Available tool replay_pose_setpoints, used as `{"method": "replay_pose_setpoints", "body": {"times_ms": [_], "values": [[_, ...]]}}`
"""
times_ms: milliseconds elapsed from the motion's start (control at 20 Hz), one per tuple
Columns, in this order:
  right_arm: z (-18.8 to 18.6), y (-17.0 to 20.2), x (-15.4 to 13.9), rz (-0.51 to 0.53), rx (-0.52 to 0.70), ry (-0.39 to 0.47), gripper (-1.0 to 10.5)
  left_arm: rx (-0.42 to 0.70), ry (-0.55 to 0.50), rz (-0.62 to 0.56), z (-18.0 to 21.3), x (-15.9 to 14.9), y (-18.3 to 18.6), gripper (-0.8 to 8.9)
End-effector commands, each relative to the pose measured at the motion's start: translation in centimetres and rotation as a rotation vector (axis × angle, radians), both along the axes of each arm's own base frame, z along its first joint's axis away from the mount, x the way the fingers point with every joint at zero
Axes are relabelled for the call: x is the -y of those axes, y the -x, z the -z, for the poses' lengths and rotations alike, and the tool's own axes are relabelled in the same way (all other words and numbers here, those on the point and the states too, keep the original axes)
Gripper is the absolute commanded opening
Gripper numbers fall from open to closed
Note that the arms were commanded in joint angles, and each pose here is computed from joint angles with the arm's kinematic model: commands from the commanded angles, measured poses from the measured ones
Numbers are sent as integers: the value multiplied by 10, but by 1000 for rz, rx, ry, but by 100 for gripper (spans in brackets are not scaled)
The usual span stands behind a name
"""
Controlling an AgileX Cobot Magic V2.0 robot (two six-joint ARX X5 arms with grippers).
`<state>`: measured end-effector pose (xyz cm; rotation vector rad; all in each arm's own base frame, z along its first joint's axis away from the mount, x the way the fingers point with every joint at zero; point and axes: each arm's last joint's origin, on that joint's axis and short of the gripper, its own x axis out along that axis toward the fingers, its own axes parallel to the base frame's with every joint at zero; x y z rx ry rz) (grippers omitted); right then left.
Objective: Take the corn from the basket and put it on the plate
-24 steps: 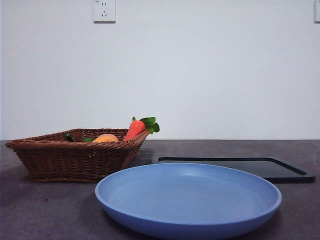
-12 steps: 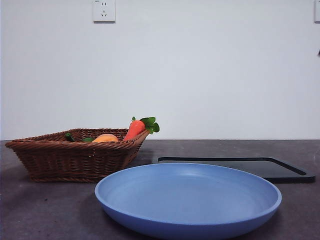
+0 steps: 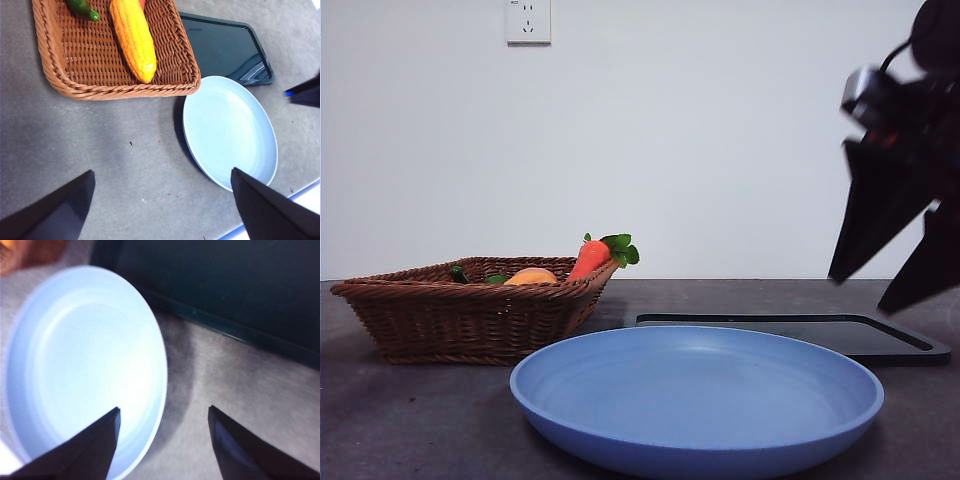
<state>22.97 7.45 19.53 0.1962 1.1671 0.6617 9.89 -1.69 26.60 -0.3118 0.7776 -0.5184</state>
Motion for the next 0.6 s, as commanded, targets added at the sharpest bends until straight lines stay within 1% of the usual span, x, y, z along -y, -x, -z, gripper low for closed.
{"method": "replay_pose_setpoints", "body": {"times_ms": [50, 350, 450, 600], "values": [[11, -11, -9, -22, -21, 4, 287, 27, -1, 7, -7, 0, -2, 442], [37, -18, -27, -77, -68, 19, 283, 29, -1, 7, -7, 0, -3, 442], [42, -19, -31, -89, -76, 22, 218, 25, -1, 7, -7, 0, -4, 442], [44, -19, -34, -103, -77, 23, 84, 22, -1, 7, -6, 0, -5, 442]]}}
